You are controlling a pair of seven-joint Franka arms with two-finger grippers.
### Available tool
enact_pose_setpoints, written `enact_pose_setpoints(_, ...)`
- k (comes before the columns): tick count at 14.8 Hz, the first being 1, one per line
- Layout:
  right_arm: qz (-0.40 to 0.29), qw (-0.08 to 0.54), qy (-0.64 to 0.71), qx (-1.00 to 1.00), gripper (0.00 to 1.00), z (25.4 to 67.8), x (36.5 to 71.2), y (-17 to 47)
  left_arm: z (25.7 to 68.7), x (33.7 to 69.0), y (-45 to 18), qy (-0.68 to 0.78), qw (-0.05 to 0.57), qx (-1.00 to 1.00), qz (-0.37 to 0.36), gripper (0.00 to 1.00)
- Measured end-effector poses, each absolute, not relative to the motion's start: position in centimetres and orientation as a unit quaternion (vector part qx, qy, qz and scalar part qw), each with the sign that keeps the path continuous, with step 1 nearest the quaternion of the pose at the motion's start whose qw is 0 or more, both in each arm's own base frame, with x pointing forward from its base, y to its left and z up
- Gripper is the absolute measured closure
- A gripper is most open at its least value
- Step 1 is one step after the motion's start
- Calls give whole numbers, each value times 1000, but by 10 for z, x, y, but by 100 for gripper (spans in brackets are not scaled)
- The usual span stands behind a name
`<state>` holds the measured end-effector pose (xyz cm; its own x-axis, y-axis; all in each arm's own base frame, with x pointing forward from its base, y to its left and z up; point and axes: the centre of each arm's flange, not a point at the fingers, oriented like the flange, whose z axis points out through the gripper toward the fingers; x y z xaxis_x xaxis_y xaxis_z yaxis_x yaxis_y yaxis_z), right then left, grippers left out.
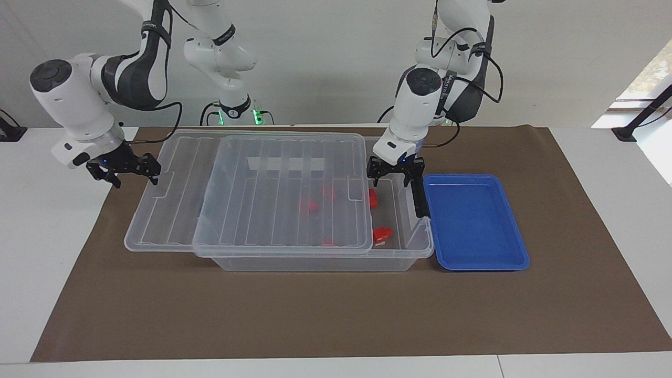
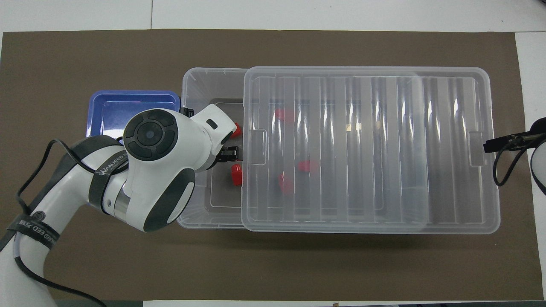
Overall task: Place red block in blue tray from box
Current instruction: 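Grasp a red block inside the clear box with the left gripper, then lift the red block out of the box with the left gripper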
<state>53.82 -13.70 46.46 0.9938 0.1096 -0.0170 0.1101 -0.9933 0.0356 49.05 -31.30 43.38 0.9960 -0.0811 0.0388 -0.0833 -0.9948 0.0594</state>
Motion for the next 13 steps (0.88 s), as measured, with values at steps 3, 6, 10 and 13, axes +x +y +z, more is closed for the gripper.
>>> enact_pose_setpoints(3,-2,20,69,997,0,466,537,-148,426,491,-314,-41,32,998,19,7)
enact_pose_setpoints(6,4,23,80,997,0,466,535,-160,421,486,-320,-48,35,998,24,7)
enact_pose_setpoints(10,8,26,92,995,0,467,533,-170,393,471,-337,-40,32,999,15,7)
enact_pose_setpoints(13,9,27,97,995,0,467,530,-178,360,463,-340,-40,33,999,13,7)
